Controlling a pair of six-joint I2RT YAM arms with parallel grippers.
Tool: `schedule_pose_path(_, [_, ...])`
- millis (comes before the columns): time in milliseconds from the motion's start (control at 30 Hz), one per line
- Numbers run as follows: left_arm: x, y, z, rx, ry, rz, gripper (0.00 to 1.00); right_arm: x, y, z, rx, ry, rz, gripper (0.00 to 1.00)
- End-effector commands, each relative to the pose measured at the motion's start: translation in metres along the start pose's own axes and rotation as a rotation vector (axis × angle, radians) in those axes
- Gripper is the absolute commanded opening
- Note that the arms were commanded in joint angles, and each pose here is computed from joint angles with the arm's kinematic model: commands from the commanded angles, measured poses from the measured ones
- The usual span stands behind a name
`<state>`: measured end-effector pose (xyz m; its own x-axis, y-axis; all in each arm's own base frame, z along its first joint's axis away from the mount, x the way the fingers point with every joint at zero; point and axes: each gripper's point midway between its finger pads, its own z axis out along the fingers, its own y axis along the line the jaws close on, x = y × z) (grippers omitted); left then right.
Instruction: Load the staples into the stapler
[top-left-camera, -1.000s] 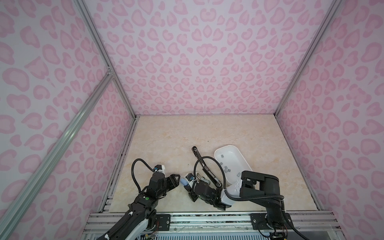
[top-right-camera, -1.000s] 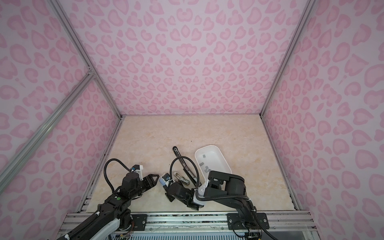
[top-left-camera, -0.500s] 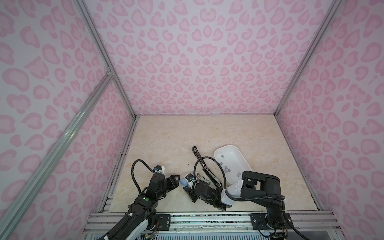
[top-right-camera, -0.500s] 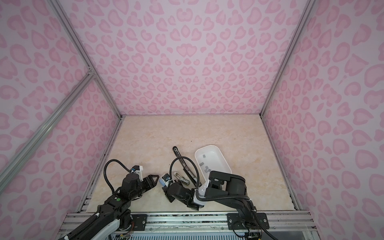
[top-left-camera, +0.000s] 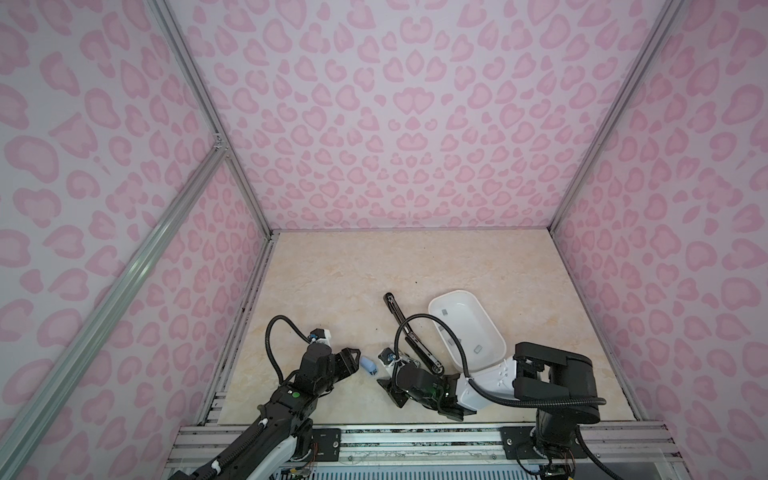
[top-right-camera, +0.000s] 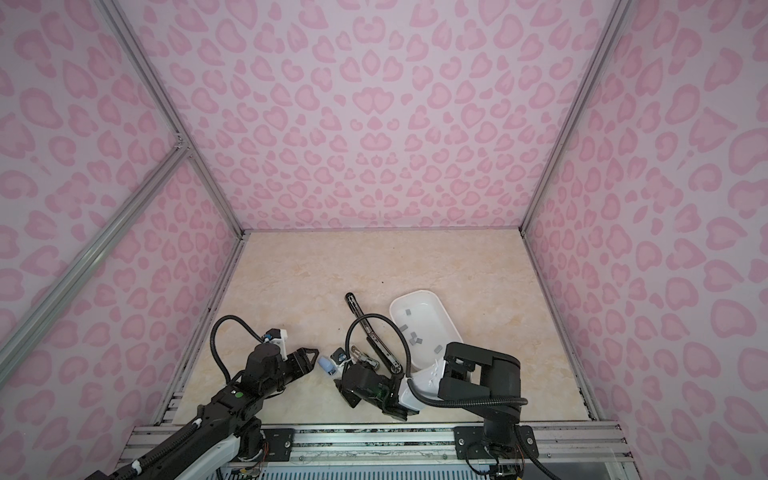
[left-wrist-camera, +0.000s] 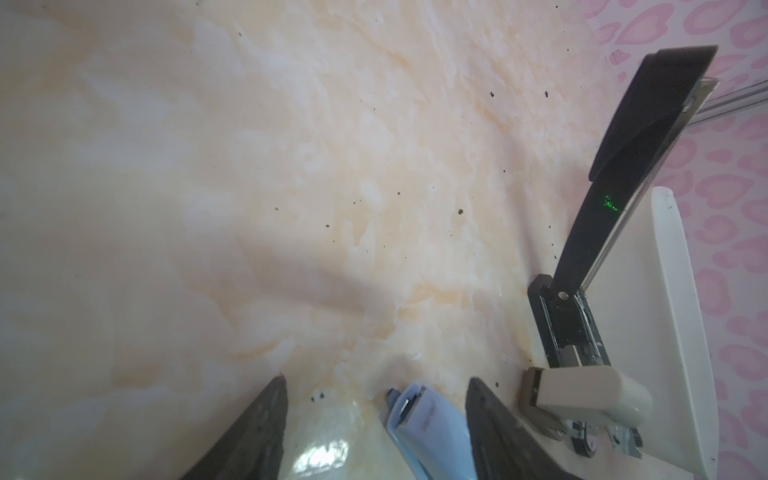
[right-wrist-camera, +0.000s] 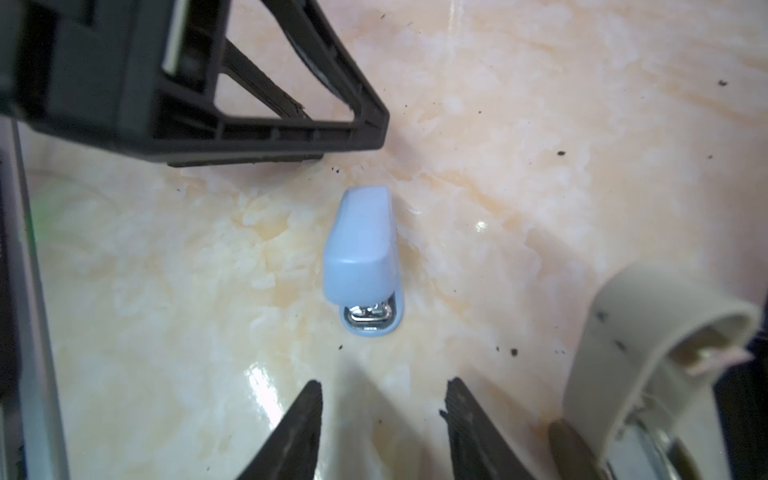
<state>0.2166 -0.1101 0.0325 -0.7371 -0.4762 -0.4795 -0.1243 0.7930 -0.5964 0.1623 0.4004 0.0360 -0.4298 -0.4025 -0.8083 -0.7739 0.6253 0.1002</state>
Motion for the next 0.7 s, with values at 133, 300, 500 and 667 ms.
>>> schedule_pose_path(133, [0.004, 0.004, 0.004, -0.039, 0.029, 0.021, 0.68, -0.020, 0.004, -0.011, -0.013, -0.041, -0.022, 0.38])
schedule_pose_path(300, [0.004, 0.004, 0.006, -0.051, 0.030, 0.034, 0.67, -0.030, 0.010, -0.003, -0.021, -0.042, -0.028, 0.32])
schedule_pose_path(500, [0.005, 0.005, 0.006, -0.059, 0.028, 0.041, 0.60, -0.035, 0.010, 0.008, -0.019, -0.040, -0.008, 0.26])
schedule_pose_path(667, [0.005, 0.004, 0.006, -0.050, 0.027, 0.042, 0.58, -0.038, 0.008, 0.014, -0.007, -0.042, -0.003, 0.25])
